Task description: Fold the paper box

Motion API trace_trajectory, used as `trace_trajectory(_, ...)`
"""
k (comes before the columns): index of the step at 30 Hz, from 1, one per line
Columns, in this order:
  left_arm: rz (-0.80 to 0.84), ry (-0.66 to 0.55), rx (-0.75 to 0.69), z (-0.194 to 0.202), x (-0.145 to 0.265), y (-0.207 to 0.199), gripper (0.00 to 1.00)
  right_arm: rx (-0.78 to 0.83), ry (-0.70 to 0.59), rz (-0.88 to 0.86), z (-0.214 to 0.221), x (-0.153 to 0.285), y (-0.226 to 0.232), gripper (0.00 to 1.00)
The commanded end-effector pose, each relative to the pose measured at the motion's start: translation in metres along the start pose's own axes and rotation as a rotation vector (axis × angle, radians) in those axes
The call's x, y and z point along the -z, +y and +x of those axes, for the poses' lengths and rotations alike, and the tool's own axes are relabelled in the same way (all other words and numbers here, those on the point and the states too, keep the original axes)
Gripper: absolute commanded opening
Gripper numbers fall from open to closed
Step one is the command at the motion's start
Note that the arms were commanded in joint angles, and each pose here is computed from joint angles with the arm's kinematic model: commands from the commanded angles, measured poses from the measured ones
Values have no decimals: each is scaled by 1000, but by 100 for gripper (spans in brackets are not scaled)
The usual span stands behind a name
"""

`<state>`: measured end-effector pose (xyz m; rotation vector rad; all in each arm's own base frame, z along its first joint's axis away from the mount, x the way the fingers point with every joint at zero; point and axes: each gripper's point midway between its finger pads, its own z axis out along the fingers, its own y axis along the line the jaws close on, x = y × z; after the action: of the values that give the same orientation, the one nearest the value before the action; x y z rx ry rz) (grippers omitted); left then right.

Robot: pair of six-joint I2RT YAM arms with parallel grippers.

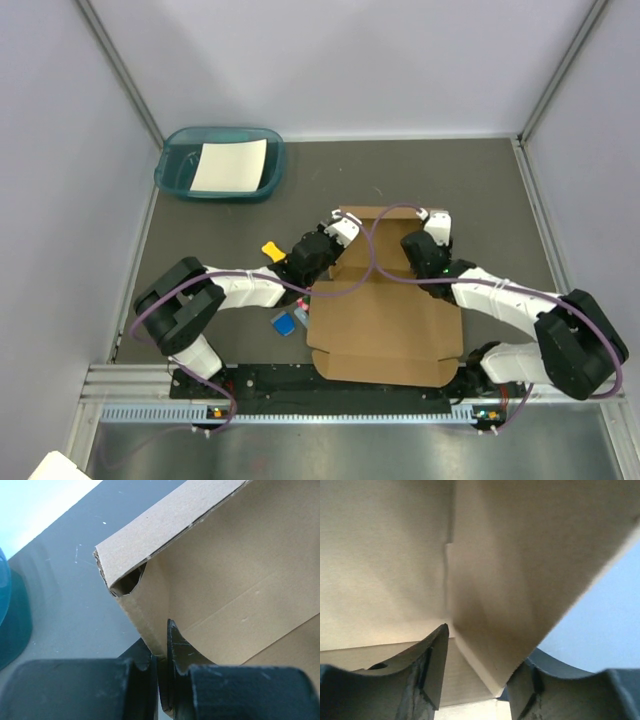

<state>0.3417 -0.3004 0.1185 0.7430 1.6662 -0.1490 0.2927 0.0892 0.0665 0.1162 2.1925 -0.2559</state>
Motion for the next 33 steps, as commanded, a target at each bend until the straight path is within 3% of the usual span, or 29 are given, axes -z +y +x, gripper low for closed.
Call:
trace_trajectory(1, 279, 41, -63, 15, 16, -62, 0, -87, 20, -196, -8, 21, 39, 50)
trace_trajectory(10, 292, 36, -59, 15, 18, -63, 0, -170, -70, -148, -53, 18, 21, 59)
trace_trajectory(15, 287, 40, -67, 16, 18, -62, 0, -165, -130, -249, -75, 28, 33, 65)
trace_trajectory(21, 280, 59, -70, 19, 16, -62, 0, -163, -161, -294, -81, 39, 32, 76)
trace_trajectory(33, 241, 74, -68, 20, 12, -56, 0, -187, -215, -380, -81, 65, 24, 87)
